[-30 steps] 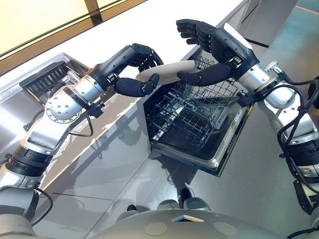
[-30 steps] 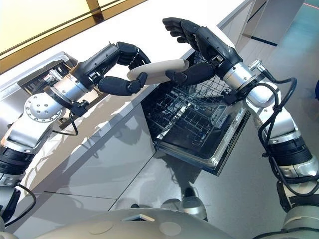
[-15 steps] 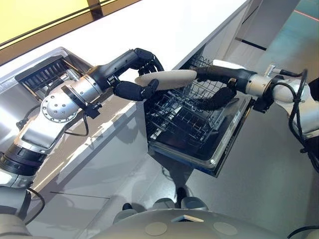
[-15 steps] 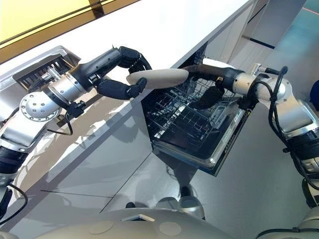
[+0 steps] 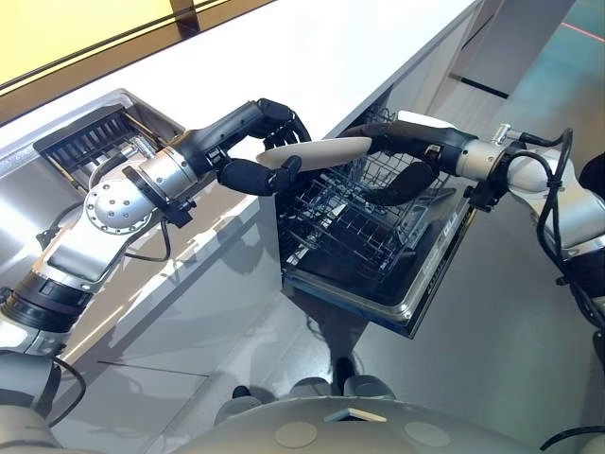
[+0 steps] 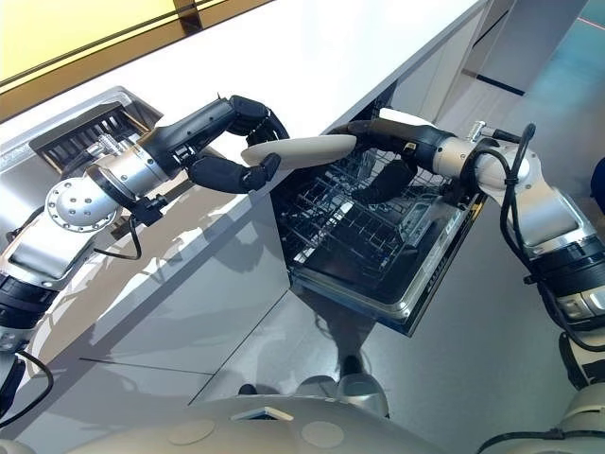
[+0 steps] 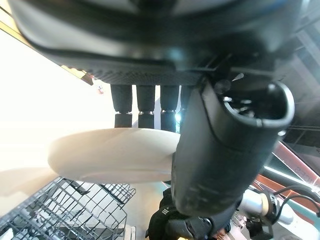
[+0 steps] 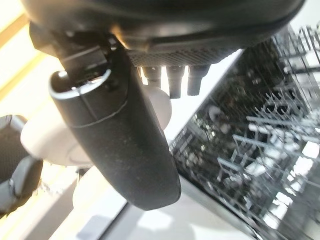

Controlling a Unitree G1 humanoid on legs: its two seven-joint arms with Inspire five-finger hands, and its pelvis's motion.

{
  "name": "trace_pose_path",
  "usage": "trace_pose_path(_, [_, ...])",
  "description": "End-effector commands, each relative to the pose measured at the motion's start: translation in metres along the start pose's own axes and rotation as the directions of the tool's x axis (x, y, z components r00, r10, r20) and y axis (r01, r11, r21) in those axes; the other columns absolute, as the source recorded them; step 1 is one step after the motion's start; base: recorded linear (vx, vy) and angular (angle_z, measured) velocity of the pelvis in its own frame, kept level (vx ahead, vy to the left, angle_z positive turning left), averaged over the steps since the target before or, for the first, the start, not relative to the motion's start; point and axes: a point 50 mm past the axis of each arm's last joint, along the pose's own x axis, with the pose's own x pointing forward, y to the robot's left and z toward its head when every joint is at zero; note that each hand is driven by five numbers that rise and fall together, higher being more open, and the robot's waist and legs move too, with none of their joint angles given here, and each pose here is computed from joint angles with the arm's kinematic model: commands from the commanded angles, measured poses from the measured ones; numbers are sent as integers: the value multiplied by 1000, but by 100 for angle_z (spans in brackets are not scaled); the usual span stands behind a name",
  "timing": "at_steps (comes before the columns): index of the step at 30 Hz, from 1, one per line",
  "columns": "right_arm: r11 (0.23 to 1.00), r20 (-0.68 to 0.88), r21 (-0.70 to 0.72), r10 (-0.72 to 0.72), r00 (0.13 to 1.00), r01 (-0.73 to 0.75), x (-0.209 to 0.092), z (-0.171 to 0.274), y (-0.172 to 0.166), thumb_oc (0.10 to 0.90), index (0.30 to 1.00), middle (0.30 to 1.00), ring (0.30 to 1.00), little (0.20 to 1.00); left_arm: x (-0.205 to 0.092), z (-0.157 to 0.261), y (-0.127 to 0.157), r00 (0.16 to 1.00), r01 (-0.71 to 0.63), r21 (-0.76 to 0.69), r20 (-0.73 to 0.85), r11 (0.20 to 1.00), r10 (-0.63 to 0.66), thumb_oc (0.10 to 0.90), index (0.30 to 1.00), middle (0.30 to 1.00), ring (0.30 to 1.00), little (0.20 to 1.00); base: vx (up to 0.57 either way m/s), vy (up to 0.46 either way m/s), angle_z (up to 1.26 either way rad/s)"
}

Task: Pick up plates and place into dishwasher.

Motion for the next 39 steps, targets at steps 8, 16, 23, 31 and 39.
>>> trace_pose_path(8, [962, 308, -114, -204, 929, 249, -10, 75, -44, 800, 900, 900, 900, 900, 15, 25, 27, 980, -131, 32, 152, 991, 125, 100, 300, 300, 300, 200, 0, 0, 0])
trace_pose_path(16, [972, 318, -116, -157, 935, 203, -12, 77, -43, 800, 900, 900, 900, 900, 12, 21, 30, 979, -153, 35, 143, 988, 146, 100, 300, 300, 300, 200, 0, 0, 0])
trace_pose_path(23, [995, 315, -100, 16, 949, 16, -7, 78, -26, 800, 900, 900, 900, 900, 10, 19, 32, 977, -173, 38, 136, 984, 166, 100, 300, 300, 300, 200, 0, 0, 0])
trace_pose_path(31, [993, 321, -81, 105, 941, -83, 3, 76, -14, 726, 836, 836, 836, 826, 13, 18, 33, 975, -183, 26, 135, 983, 178, 100, 300, 300, 300, 200, 0, 0, 0])
trace_pose_path(39, [996, 458, 4, 79, 885, -91, 9, 92, -9, 100, 300, 300, 300, 200, 20, 14, 24, 980, -145, -16, 138, 989, 146, 100, 300, 300, 300, 200, 0, 0, 0])
